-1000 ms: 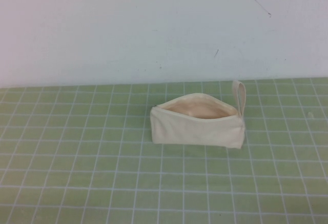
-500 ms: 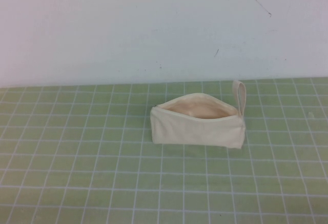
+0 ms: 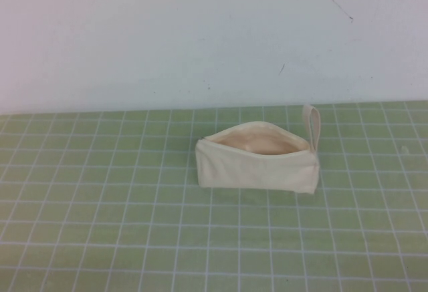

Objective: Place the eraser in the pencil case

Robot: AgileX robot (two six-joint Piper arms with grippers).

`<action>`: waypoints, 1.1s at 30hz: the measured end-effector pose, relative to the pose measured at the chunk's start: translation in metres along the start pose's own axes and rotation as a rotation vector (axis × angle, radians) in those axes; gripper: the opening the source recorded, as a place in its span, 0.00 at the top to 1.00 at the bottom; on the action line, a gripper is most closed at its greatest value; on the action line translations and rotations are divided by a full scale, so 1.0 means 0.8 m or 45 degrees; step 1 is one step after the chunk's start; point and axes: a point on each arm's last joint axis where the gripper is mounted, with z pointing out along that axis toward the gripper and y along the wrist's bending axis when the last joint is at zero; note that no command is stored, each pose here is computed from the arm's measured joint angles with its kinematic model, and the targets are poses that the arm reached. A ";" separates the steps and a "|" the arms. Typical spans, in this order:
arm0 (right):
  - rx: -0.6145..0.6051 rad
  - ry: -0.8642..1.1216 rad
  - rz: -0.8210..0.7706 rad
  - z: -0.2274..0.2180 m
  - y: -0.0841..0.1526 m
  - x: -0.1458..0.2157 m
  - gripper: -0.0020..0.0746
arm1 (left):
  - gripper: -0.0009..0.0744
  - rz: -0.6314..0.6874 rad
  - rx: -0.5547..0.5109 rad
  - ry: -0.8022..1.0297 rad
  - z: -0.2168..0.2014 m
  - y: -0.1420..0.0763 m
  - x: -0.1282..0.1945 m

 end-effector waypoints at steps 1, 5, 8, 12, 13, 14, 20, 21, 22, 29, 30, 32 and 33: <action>0.001 0.003 0.000 0.000 0.000 0.000 0.97 | 0.99 0.000 0.000 0.000 0.000 0.000 0.000; 0.003 0.007 -0.002 0.000 0.000 0.000 0.97 | 0.99 0.000 0.000 0.000 0.000 0.000 0.000; 0.005 0.012 -0.004 -0.001 -0.001 0.000 0.97 | 0.99 0.000 0.000 0.000 0.000 0.000 0.000; 0.006 0.015 -0.006 -0.001 -0.001 0.000 0.97 | 0.99 0.000 0.000 0.000 0.000 0.000 0.000; 0.006 0.015 -0.006 -0.001 -0.001 0.000 0.97 | 0.99 0.000 0.000 0.000 0.000 0.000 0.000; 0.007 0.015 -0.008 -0.001 -0.001 0.000 0.97 | 0.99 0.000 0.000 0.000 0.000 0.000 0.000; 0.007 0.018 -0.032 -0.001 -0.001 0.001 0.97 | 0.99 0.000 0.000 0.000 0.000 0.000 0.000; 0.007 0.018 -0.032 -0.001 -0.001 0.001 0.97 | 0.99 0.000 0.000 0.000 0.000 0.000 0.000; 0.007 0.018 -0.035 -0.001 -0.001 0.001 0.97 | 0.99 0.000 0.000 0.000 0.000 0.000 0.000; 0.007 0.018 -0.041 -0.001 -0.001 0.001 0.97 | 0.99 0.000 0.000 0.000 0.000 0.000 0.000; 0.007 0.018 -0.041 -0.001 -0.001 0.001 0.97 | 0.99 0.000 0.000 0.000 0.000 0.000 0.000; 0.007 0.018 -0.041 -0.001 -0.001 0.001 0.97 | 0.99 0.000 0.000 0.000 0.000 0.000 0.000; 0.007 0.018 -0.041 -0.001 -0.001 0.001 0.97 | 0.99 0.000 0.000 0.000 0.000 0.000 0.000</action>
